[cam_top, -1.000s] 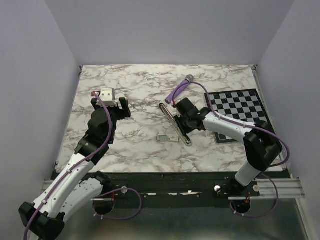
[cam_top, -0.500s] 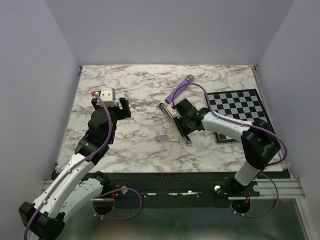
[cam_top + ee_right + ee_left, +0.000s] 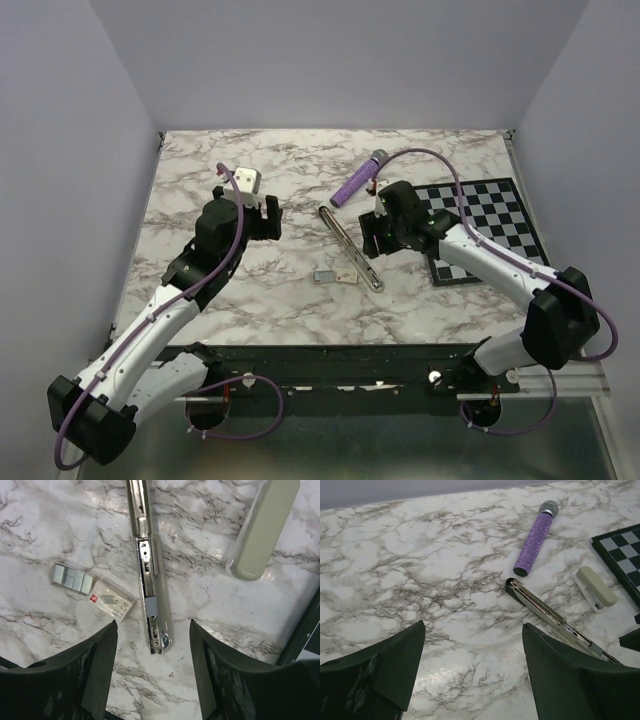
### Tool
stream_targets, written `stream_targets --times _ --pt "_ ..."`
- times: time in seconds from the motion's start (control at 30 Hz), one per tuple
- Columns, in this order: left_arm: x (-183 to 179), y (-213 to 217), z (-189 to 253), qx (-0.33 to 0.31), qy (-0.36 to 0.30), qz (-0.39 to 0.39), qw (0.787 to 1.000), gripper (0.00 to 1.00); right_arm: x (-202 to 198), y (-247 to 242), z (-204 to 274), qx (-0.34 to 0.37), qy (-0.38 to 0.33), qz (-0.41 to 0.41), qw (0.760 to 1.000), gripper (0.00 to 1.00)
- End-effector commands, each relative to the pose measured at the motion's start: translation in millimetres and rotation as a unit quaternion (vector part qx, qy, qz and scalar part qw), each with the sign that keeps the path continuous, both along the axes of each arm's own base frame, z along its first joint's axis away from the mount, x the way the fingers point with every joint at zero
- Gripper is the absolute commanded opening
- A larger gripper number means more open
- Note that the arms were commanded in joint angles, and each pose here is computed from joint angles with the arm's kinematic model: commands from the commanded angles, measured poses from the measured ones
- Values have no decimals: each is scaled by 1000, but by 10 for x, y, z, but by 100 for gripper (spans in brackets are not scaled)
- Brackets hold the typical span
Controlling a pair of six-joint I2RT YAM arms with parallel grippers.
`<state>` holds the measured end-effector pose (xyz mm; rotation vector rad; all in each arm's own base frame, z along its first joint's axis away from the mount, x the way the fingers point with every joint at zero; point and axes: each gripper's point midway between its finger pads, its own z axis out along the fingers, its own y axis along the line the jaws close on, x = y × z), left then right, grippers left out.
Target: Load the staples into the stapler
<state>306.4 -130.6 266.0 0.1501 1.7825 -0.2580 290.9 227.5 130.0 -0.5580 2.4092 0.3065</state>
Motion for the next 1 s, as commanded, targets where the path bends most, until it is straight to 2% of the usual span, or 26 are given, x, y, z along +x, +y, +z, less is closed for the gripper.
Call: stream_targets --times 0.0,0.07,0.27,0.47,0.7,0.87,0.97 --pt "-65 -276 -64 -10 43 -73 996 87 -187 -36 -210 50 70 4 996 68" --pt "-58 -298 -106 -10 50 -76 996 87 -268 -34 -329 52 89 11 995 71" --pt "-32 -280 -171 -2 54 -70 996 88 -364 -6 -676 43 140 13 989 73" --pt "38 -165 -330 33 66 -41 996 89 -526 139 -946 55 209 17 976 73" --pt "84 -120 -395 46 67 -28 996 90 -621 532 -882 86 211 66 971 73" --pt "108 -99 -419 54 70 -22 996 90 -573 548 -815 80 196 85 974 73" --pt "111 -114 -423 51 69 -24 996 91 -666 654 -726 106 209 123 964 73"
